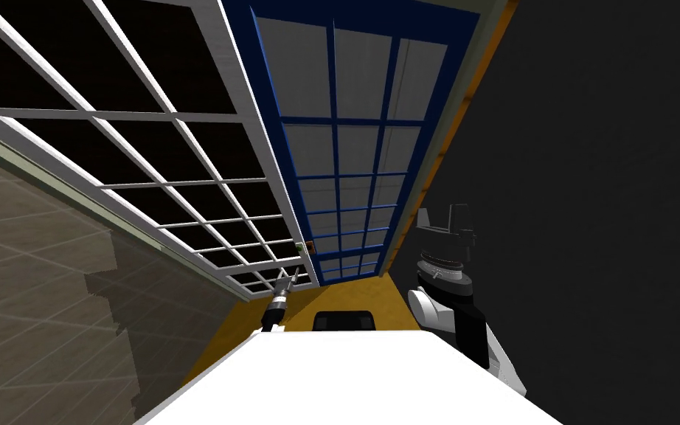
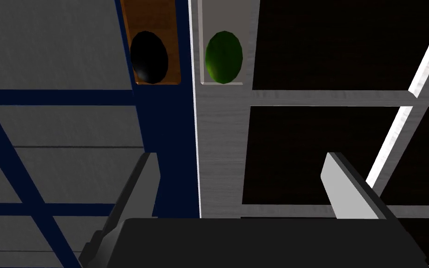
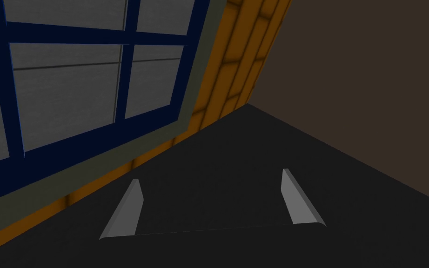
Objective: Pull the door open
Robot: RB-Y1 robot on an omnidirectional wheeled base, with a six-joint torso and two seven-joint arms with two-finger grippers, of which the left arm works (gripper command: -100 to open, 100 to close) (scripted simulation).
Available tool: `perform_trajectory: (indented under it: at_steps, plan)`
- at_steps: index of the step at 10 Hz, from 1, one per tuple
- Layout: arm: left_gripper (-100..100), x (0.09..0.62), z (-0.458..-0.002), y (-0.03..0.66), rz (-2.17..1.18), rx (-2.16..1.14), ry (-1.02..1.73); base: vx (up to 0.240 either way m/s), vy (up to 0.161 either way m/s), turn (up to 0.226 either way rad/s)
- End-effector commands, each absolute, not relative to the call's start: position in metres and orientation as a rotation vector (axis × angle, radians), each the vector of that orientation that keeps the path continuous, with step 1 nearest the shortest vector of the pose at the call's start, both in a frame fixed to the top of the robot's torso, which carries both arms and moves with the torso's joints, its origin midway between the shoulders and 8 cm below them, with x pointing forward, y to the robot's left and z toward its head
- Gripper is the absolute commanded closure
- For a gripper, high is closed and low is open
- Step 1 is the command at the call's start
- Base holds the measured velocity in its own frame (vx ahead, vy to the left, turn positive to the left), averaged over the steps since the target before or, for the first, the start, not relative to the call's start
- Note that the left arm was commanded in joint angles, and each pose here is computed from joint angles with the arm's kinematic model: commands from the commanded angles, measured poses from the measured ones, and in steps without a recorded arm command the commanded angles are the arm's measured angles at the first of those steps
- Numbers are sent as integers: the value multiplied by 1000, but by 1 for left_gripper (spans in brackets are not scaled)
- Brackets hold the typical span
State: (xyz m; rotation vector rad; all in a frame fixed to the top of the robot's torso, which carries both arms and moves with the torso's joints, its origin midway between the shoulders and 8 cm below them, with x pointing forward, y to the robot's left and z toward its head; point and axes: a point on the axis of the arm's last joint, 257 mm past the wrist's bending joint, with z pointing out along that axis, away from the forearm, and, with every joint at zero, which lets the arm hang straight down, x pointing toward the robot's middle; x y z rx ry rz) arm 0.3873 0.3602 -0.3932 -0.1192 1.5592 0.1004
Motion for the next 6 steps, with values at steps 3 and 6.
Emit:
perform_trajectory:
  at_steps: [3,6]
  plan:
    - [-100,371,-404,379,141,-130,1591,-54,14,25]
    - [-100,349,-417,405,197,-153,1630,-173,26,19]
